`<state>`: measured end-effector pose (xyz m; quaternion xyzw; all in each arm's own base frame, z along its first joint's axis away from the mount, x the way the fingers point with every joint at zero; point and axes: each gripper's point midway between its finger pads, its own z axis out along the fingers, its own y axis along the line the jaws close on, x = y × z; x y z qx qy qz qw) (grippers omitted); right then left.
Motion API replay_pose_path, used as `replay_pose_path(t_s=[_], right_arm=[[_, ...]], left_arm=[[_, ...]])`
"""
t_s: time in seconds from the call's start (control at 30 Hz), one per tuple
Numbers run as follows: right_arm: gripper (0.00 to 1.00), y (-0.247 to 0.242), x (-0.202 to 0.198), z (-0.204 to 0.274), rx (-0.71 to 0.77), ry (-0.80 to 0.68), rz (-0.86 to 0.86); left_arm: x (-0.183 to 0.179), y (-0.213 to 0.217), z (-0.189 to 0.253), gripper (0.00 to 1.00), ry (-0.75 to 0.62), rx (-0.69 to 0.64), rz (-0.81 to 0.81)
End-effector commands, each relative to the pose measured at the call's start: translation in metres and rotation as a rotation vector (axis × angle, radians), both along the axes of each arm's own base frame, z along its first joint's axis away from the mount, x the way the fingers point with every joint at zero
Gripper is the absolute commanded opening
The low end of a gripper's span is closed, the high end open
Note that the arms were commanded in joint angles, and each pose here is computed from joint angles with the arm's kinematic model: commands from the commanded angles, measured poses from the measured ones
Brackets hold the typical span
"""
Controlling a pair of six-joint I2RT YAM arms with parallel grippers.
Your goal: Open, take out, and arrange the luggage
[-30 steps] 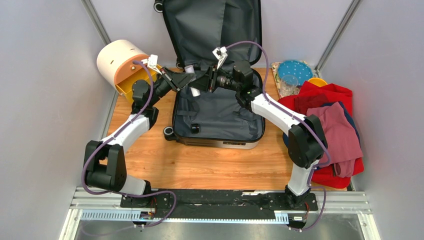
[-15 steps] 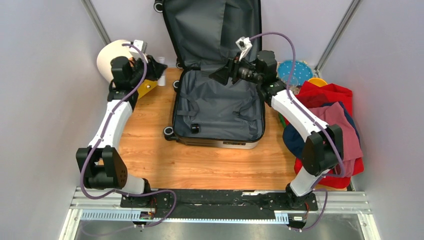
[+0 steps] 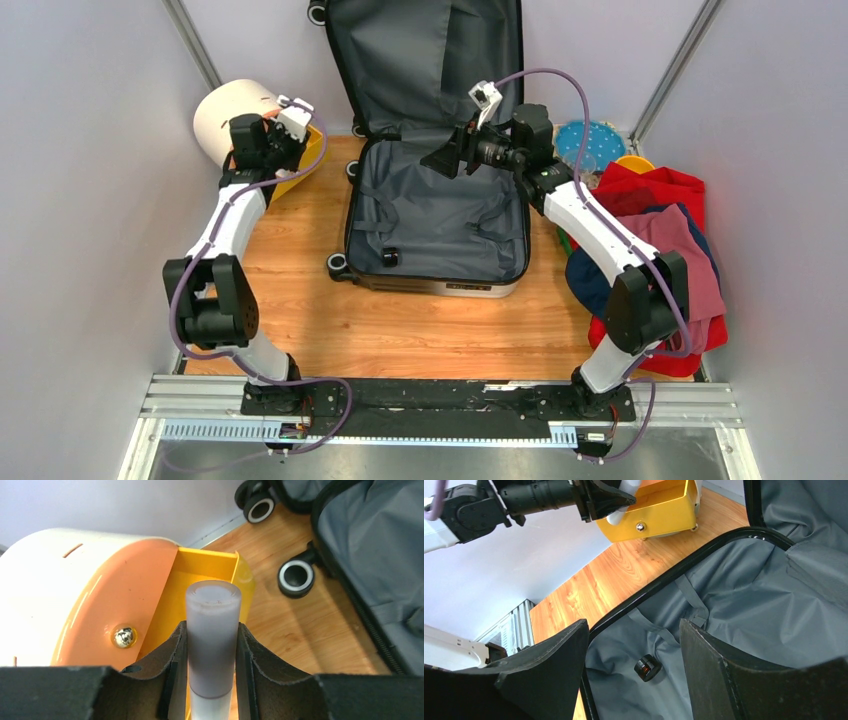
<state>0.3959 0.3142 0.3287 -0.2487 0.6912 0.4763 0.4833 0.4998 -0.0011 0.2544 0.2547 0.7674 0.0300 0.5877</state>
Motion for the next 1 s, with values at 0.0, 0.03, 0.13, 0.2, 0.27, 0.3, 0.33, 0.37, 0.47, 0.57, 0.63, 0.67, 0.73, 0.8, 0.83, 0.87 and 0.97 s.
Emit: replay_pose_path(t_s=[0.0,0.03,0.13,0.2,0.27,0.3,0.33,0.37,0.47,0.57,0.63,0.67,0.73,0.8,0.83,0.87,0.97], right_arm=[[0.7,-0.003,-0.004,0.008,0.001,-0.041,0.013],[0.7,-0.003,-0.005,0.007,0.0,-0.038,0.014],[0.7,-0.005,-0.006,0.007,-0.002,-0.042,0.012],[0.7,-0.007,-0.006,0.005,-0.006,-0.038,0.009],[0.7,-0.01,-0.008,0.006,-0.008,-0.039,0.006],[0.7,-0.011,-0.007,0.005,-0.011,-0.036,0.003],[0.7,-0.011,-0.007,0.003,-0.012,-0.033,0.002],[0.7,-0.012,-0.008,0.004,-0.012,-0.033,0.0],[0.7,-0.013,-0.008,0.002,-0.016,-0.033,0.001],[0.7,-0.013,-0.007,0.002,-0.015,-0.032,0.0],[0.7,-0.014,-0.004,0.001,-0.017,-0.027,-0.004],[0.7,-0.012,-0.004,0.003,-0.015,-0.036,-0.001],[0.7,-0.012,-0.003,0.002,-0.016,-0.033,-0.003],[0.7,-0.013,-0.002,0.001,-0.018,-0.029,-0.004],[0.7,-0.013,-0.002,0.002,-0.017,-0.032,-0.006],[0.7,-0.012,-0.003,0.0,-0.019,-0.028,-0.004],[0.7,-0.012,-0.003,-0.001,-0.021,-0.027,-0.004]], left_arm=[[0.022,0.017,0.031,0.04,-0.124,0.188,-0.019],[0.024,0.018,0.028,0.04,-0.116,0.217,-0.027],[0.032,0.023,0.022,0.04,-0.097,0.204,-0.013],[0.032,0.022,0.026,0.04,-0.105,0.196,-0.026],[0.031,0.018,0.035,0.03,-0.116,0.191,-0.043],[0.031,0.017,0.038,0.03,-0.121,0.199,-0.058],[0.031,0.017,0.039,0.03,-0.124,0.21,-0.063],[0.031,0.018,0.043,0.03,-0.133,0.221,-0.064],[0.035,0.025,0.047,0.03,-0.151,0.263,-0.059],[0.039,0.028,0.045,0.05,-0.137,0.262,-0.07],[0.042,0.031,0.04,0.06,-0.129,0.282,-0.071],[0.044,0.033,0.034,0.08,-0.118,0.288,-0.071],[0.047,0.04,0.027,0.09,-0.102,0.291,-0.062],[0.048,0.042,0.021,0.09,-0.091,0.281,-0.069],[0.048,0.044,0.017,0.1,-0.083,0.279,-0.069],[0.049,0.044,0.015,0.1,-0.083,0.279,-0.074],[0.048,0.048,0.008,0.14,-0.07,0.278,-0.074]])
